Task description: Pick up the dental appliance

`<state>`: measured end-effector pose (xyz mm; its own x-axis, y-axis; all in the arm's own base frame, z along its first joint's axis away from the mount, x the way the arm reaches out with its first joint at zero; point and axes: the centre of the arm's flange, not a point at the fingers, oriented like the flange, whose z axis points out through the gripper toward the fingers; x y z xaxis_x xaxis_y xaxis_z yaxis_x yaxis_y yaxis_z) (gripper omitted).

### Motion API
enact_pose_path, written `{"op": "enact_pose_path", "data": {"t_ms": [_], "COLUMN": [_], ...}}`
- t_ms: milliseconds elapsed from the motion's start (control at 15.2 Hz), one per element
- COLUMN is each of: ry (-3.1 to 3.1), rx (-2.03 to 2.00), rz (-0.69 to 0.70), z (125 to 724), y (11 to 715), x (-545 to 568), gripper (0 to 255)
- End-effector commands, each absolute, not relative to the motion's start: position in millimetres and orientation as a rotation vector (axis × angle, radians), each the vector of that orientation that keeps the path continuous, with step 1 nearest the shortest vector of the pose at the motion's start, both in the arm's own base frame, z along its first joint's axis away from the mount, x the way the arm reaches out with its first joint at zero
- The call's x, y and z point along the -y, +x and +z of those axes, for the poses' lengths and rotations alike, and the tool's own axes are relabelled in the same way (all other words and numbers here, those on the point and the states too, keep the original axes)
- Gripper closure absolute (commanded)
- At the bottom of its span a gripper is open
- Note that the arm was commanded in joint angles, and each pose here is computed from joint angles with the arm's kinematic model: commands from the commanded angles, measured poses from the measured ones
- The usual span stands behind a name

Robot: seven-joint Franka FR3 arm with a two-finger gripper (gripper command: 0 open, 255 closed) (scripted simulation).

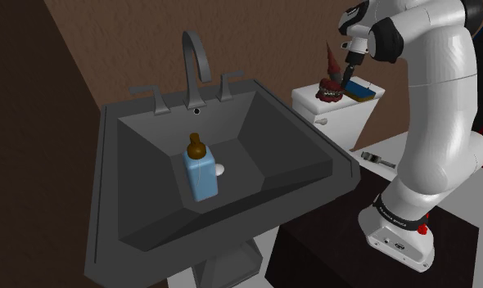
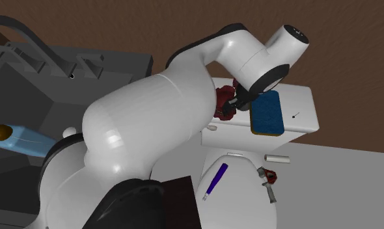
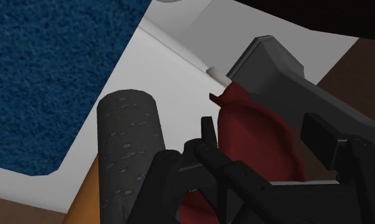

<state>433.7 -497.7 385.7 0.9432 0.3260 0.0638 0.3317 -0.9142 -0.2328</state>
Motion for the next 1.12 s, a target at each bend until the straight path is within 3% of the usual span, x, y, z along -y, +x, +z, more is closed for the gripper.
{"op": "enact_pose_path", "data": {"t_ms": [0, 330, 1056], "ry": [-2.855, -2.855, -2.855], "rx": [0.494, 0.494, 0.494], "rz": [-0.035, -0.035, -0.035], "z": [384.5, 384.7, 442.8], "y": [435.0, 435.1, 435.1], "x": [496.5, 496.5, 496.5], "gripper": [255, 255, 255]}}
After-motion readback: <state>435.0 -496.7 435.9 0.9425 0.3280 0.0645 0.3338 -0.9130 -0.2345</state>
